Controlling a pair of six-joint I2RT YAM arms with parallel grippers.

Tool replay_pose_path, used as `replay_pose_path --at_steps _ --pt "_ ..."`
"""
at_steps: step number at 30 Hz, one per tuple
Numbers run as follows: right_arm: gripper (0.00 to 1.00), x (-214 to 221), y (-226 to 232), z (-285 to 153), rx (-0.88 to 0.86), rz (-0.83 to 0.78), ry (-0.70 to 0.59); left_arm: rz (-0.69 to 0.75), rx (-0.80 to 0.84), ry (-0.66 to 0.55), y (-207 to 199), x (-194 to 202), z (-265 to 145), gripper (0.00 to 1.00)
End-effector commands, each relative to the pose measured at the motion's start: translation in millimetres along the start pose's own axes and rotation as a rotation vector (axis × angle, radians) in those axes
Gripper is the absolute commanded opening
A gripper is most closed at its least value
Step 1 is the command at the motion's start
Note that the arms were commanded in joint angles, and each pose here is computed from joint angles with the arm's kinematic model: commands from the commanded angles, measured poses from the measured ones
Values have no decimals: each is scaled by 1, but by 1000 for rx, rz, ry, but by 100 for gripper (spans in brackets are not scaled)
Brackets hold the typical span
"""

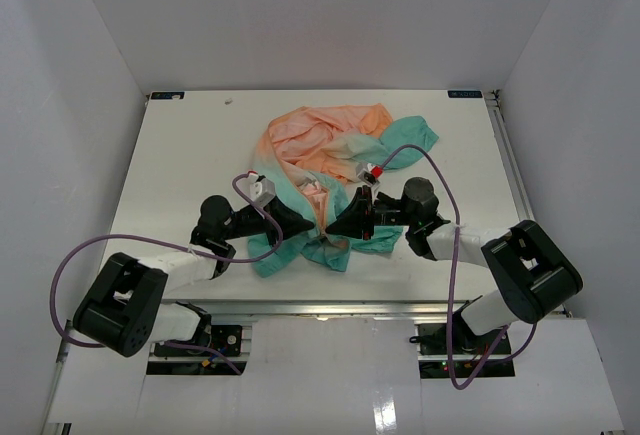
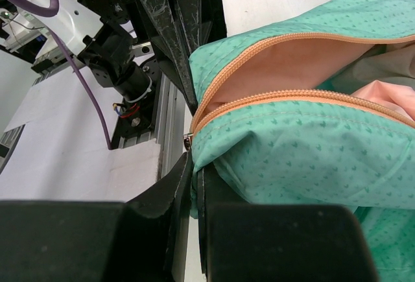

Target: Zip up the jacket

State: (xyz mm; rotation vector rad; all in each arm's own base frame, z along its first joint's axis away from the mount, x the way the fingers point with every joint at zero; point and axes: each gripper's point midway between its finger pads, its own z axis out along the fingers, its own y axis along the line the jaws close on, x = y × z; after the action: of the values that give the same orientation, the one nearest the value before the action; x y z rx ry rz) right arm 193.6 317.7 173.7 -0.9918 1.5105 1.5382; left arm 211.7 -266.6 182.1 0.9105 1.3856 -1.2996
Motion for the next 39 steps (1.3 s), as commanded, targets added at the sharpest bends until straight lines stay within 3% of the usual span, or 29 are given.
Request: replay_pose_path --at_steps 1,17,23,39 --pt "8 -26 6 1 -15 -82 -62 35 0 -11 -2 -6 1 0" --pt "8 -37 3 3 -9 -70 -63 21 -3 26 3 3 2 0" --pt "8 -30 1 2 -3 -70 -52 -20 35 -1 -7 -4 3 24" --pt "8 -28 0 2 -4 -75 -51 -77 121 2 -19 -4 4 43"
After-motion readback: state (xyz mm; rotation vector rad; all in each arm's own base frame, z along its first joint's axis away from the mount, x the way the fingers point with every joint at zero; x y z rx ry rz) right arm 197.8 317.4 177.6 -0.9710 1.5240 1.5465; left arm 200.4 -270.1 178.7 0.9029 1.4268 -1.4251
